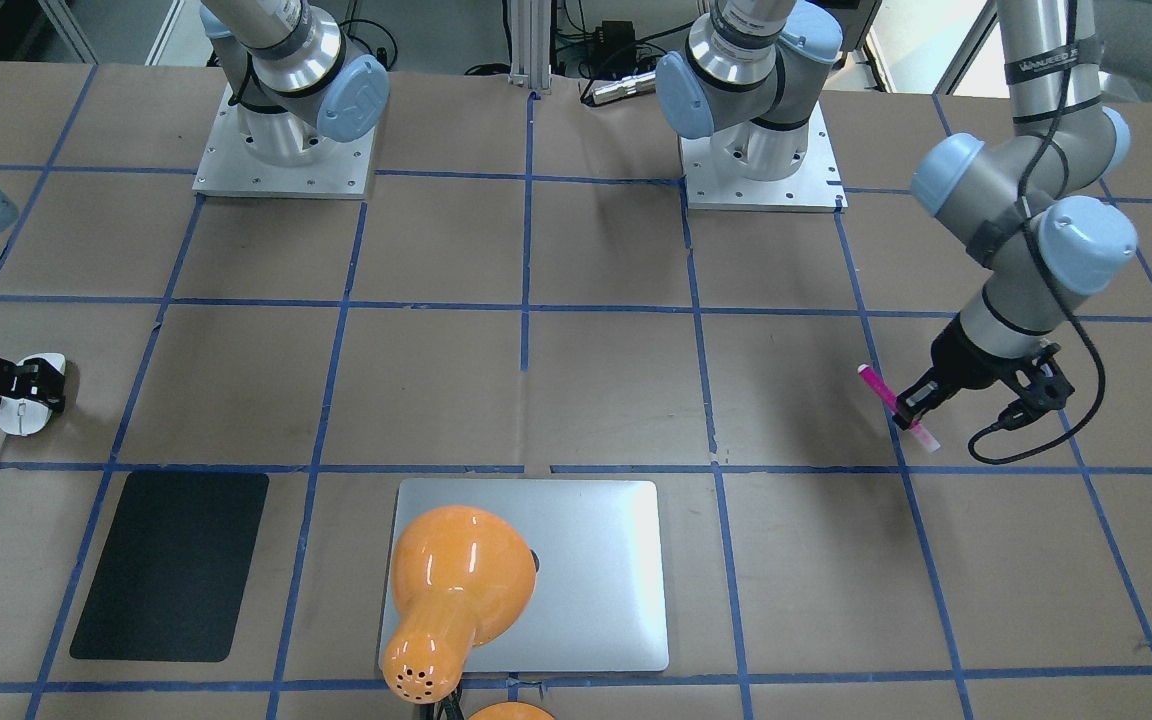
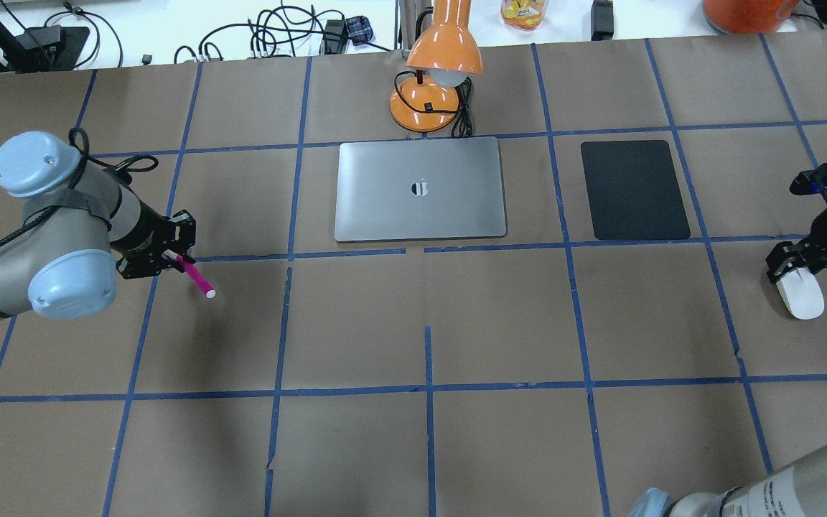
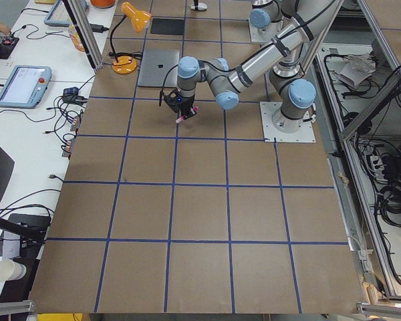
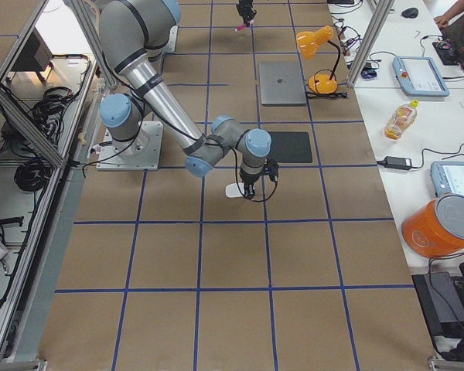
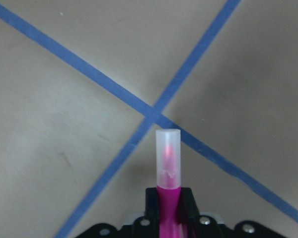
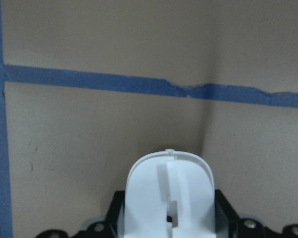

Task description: Place pen and mouse around notebook

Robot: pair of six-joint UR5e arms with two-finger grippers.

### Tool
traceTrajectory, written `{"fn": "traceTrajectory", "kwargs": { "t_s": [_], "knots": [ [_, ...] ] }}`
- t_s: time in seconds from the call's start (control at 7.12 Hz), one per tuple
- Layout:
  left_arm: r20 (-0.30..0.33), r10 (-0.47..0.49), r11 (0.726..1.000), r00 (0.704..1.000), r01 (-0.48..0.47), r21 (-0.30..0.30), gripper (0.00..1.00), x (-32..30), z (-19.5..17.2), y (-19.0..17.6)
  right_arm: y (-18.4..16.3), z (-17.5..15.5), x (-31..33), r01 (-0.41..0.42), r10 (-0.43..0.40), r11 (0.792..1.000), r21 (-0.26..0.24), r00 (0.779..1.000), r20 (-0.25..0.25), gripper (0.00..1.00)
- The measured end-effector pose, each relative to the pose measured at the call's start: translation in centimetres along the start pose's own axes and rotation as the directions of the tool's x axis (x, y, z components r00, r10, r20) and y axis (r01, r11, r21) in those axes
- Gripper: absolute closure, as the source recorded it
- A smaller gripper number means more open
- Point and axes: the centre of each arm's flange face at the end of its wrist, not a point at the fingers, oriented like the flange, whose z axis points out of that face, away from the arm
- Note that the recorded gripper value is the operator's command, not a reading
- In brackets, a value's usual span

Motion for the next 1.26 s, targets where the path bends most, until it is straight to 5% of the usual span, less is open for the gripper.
{"fn": "traceTrajectory", "kwargs": {
  "t_s": [0.28,0.7,1.26],
  "knots": [
    [0.013,-0.167,0.986,0.986,0.167,0.009,1.0,6.0,0.3,7.9,-0.4,-1.1,0.2,0.002,-0.002,1.0,0.018,1.0,-0.016,0.47],
    [0.018,-0.411,0.912,0.912,0.411,-0.006,1.0,12.4,1.5,19.6,-4.4,-5.3,-1.8,0.005,0.0,0.997,0.079,0.998,-0.063,0.47],
    [0.02,-0.561,0.827,0.828,0.56,0.047,1.0,20.1,3.3,26.5,-13.7,-7.1,-14.6,-0.087,0.094,0.986,0.14,0.995,-0.038,0.46]
  ]
}}
